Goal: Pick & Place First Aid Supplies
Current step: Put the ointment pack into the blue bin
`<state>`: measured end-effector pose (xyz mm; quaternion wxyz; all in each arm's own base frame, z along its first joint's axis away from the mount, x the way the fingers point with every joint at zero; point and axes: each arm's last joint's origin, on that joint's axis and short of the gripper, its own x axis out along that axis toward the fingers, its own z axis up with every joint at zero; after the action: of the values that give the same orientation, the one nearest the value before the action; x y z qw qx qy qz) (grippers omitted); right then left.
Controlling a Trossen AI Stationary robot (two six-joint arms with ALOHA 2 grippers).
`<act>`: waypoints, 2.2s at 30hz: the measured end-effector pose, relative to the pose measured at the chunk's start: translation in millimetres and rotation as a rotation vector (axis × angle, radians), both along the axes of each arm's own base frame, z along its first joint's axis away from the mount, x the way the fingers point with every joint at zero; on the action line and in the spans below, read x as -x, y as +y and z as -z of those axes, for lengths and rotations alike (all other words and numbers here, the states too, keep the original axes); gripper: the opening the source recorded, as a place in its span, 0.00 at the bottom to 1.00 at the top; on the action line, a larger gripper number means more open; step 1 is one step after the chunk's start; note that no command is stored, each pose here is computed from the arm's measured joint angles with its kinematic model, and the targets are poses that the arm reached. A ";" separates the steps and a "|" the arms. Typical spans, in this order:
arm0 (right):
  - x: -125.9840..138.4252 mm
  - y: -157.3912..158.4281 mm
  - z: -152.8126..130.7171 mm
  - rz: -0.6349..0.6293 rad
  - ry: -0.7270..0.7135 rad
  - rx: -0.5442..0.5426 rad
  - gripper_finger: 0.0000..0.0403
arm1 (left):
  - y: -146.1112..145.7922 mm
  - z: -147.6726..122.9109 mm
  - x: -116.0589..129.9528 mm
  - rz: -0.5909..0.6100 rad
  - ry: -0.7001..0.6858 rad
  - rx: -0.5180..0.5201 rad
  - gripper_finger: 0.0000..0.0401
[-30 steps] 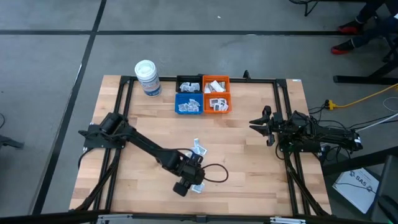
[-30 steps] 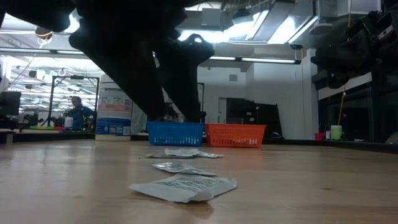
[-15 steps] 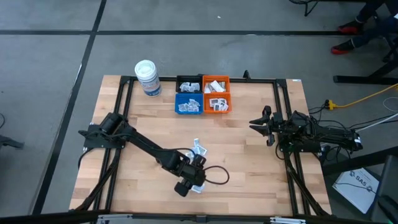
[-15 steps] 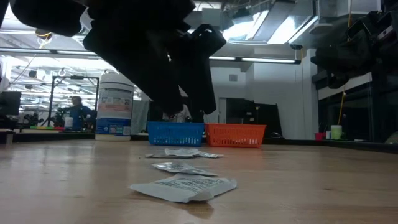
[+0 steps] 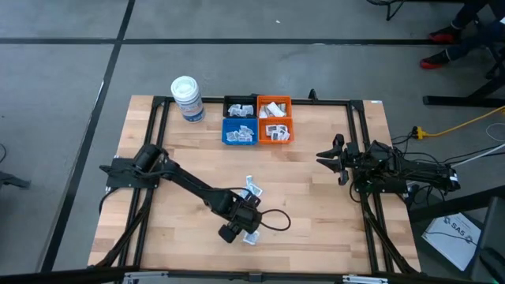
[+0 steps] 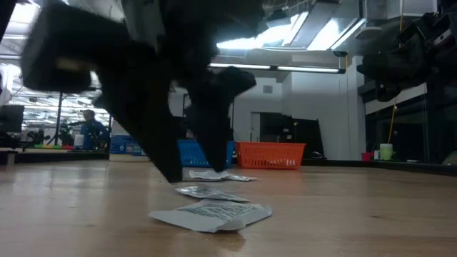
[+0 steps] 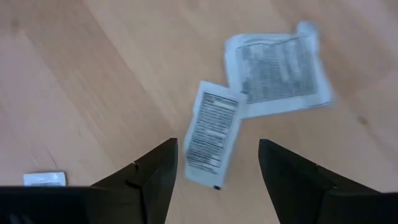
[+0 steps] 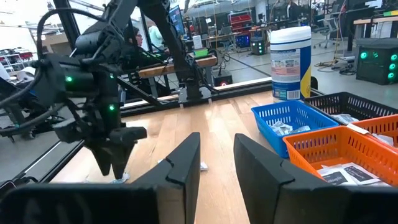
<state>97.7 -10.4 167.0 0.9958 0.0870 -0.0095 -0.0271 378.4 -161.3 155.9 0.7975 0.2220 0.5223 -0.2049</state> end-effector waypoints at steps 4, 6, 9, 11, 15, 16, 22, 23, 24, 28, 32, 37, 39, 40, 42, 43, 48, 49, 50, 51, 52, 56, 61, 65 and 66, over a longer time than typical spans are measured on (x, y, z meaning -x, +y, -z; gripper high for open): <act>0.0 0.0 0.0 0.000 0.000 0.000 0.25 | 3.1 12.0 -4.5 -0.015 0.008 -0.020 0.54; 0.0 0.0 0.0 0.000 0.000 0.000 0.25 | 3.0 15.1 -5.3 -0.012 0.018 -0.016 0.54; 0.0 0.0 0.1 0.000 0.000 0.000 0.25 | 2.7 22.3 -6.5 -0.005 0.039 -0.010 0.54; 0.0 0.0 0.1 0.000 0.001 0.000 0.25 | 3.3 27.4 -6.8 -0.006 0.057 -0.010 0.53; 0.0 0.0 0.1 0.000 0.000 0.000 0.25 | 4.4 29.4 -6.4 -0.012 0.086 0.025 0.44; 0.0 0.0 0.0 0.000 0.000 0.000 0.25 | 4.0 29.7 -5.9 -0.017 0.091 0.028 0.40; 0.0 0.0 0.1 0.000 0.001 0.000 0.25 | 2.8 30.6 -4.1 -0.028 0.130 0.084 0.13; 0.0 0.0 0.0 0.000 0.000 0.000 0.25 | 2.6 30.8 -3.9 -0.025 0.134 0.091 0.09; 0.0 0.0 0.1 0.000 0.001 0.000 0.25 | 2.4 30.9 -3.7 -0.023 0.139 0.097 0.05; 0.0 0.0 0.1 0.000 0.000 0.000 0.25 | 2.2 31.1 -3.3 -0.071 0.154 0.126 0.01; 0.0 0.0 0.1 0.000 0.001 0.000 0.25 | 8.2 25.9 -6.9 -0.154 0.189 0.272 0.01; 0.0 0.0 0.1 0.000 0.001 0.000 0.25 | 11.6 9.9 -8.6 -0.113 0.256 0.537 0.00; 0.0 0.0 0.1 0.000 0.001 0.000 0.25 | 18.1 -6.4 -13.4 -0.086 0.229 0.642 0.00; 0.0 0.0 0.1 0.000 0.001 0.000 0.25 | 22.5 -11.2 -15.4 -0.089 0.223 0.675 0.00; 0.0 0.0 0.1 0.000 0.001 0.000 0.25 | 29.9 -14.9 -17.7 -0.114 0.221 0.707 0.00; 0.0 0.0 0.1 0.000 0.000 0.000 0.25 | 31.6 -16.7 -17.7 -0.122 0.220 0.714 0.00; 0.0 0.0 0.1 0.000 0.001 0.000 0.25 | 42.8 -37.9 -21.3 -0.128 0.138 0.758 0.00; 0.0 0.0 0.1 0.000 0.000 0.000 0.25 | 45.4 -39.3 -22.2 -0.132 0.128 0.760 0.00; 0.0 0.0 0.1 0.000 0.000 0.000 0.25 | 48.1 -40.6 -22.9 -0.141 0.123 0.763 0.00; 0.0 0.0 0.0 0.000 0.000 0.000 0.25 | 50.3 -42.4 -23.1 -0.149 0.119 0.767 0.00; 0.0 0.0 0.0 0.000 0.000 0.000 0.25 | 52.5 -44.9 -23.4 -0.158 0.113 0.775 0.00; 0.0 0.0 0.1 0.000 0.001 0.000 0.25 | 59.9 -53.1 -23.7 -0.175 0.080 0.777 0.00; 0.0 0.0 0.0 0.000 0.000 0.000 0.25 | 72.1 -62.7 -24.6 -0.238 0.010 0.730 0.00; 0.0 0.0 0.1 0.000 0.000 0.000 0.25 | 89.7 -67.9 -26.7 -0.293 -0.034 0.706 0.00; 0.0 0.0 0.1 0.000 0.000 0.000 0.25 | 95.9 -69.7 -27.5 -0.301 -0.049 0.706 0.00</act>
<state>97.7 -10.4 166.9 0.9958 0.0868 -0.0093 -0.0272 405.9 -65.5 225.6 0.8582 -0.1406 0.4273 -0.2473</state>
